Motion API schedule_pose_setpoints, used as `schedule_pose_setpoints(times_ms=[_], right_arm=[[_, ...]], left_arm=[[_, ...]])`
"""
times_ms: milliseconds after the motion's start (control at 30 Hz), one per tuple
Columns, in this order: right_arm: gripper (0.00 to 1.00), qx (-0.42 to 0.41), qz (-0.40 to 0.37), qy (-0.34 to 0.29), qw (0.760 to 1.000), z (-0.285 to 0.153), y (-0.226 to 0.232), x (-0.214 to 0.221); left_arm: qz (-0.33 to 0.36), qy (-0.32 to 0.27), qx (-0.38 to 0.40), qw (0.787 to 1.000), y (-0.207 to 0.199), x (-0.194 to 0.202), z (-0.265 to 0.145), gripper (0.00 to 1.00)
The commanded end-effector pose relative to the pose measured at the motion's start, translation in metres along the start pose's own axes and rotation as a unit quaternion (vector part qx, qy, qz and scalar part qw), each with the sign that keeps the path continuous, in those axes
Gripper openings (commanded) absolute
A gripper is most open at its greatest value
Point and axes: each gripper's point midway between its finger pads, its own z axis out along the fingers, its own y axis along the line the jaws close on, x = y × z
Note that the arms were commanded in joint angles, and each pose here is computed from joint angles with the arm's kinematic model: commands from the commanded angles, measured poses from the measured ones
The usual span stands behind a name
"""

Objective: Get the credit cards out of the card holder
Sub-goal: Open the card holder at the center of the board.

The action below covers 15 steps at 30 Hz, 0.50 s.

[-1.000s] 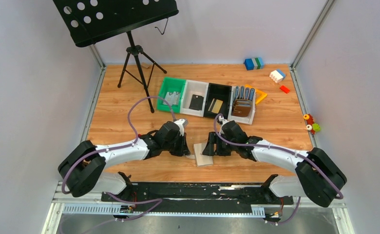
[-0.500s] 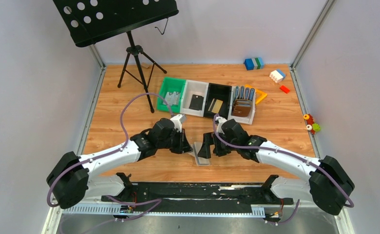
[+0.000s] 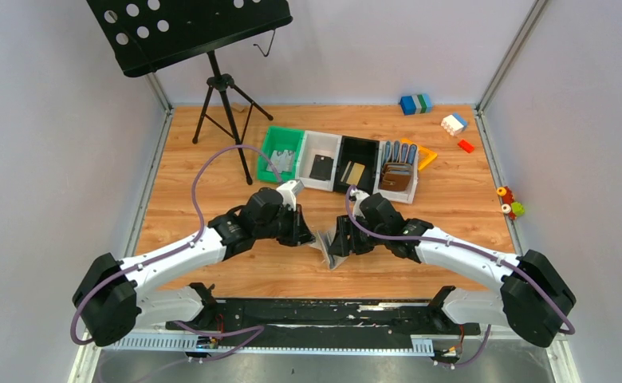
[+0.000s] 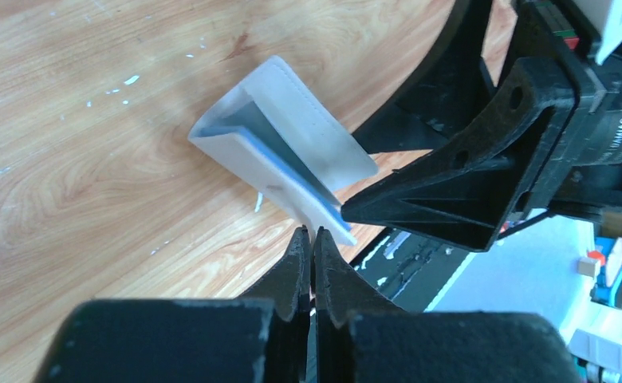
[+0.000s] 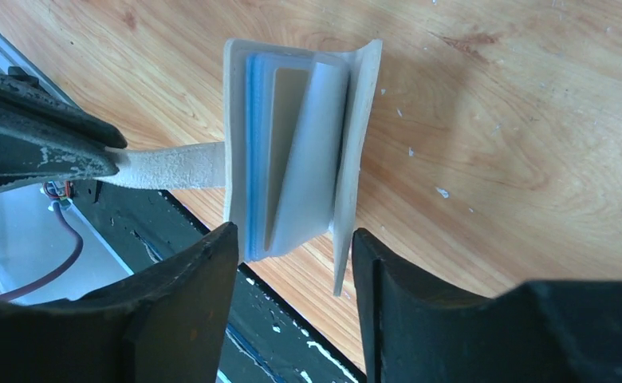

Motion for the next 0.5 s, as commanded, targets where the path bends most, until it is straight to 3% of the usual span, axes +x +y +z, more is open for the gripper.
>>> schedule_pose_setpoints(times_ms=[0, 233, 367, 467], right_arm=[[0.53, -0.005, -0.003, -0.016, 1.000, 0.003, 0.003, -0.010], [0.46, -0.013, 0.005, -0.008, 1.000, 0.012, 0.003, -0.008], [0.55, -0.017, 0.005, -0.006, 1.000, 0.014, 0.005, -0.009], [0.52, -0.020, 0.005, -0.004, 1.000, 0.017, 0.006, -0.010]], left_arm=[[0.025, 0.004, -0.049, 0.998, 0.017, -0.004, -0.001, 0.00], [0.063, 0.048, -0.156, 0.985, 0.058, 0.009, -0.014, 0.00], [0.070, 0.057, -0.181, 0.979, 0.068, 0.011, -0.018, 0.00], [0.070, 0.060, -0.184, 0.979, 0.071, 0.014, -0.016, 0.00]])
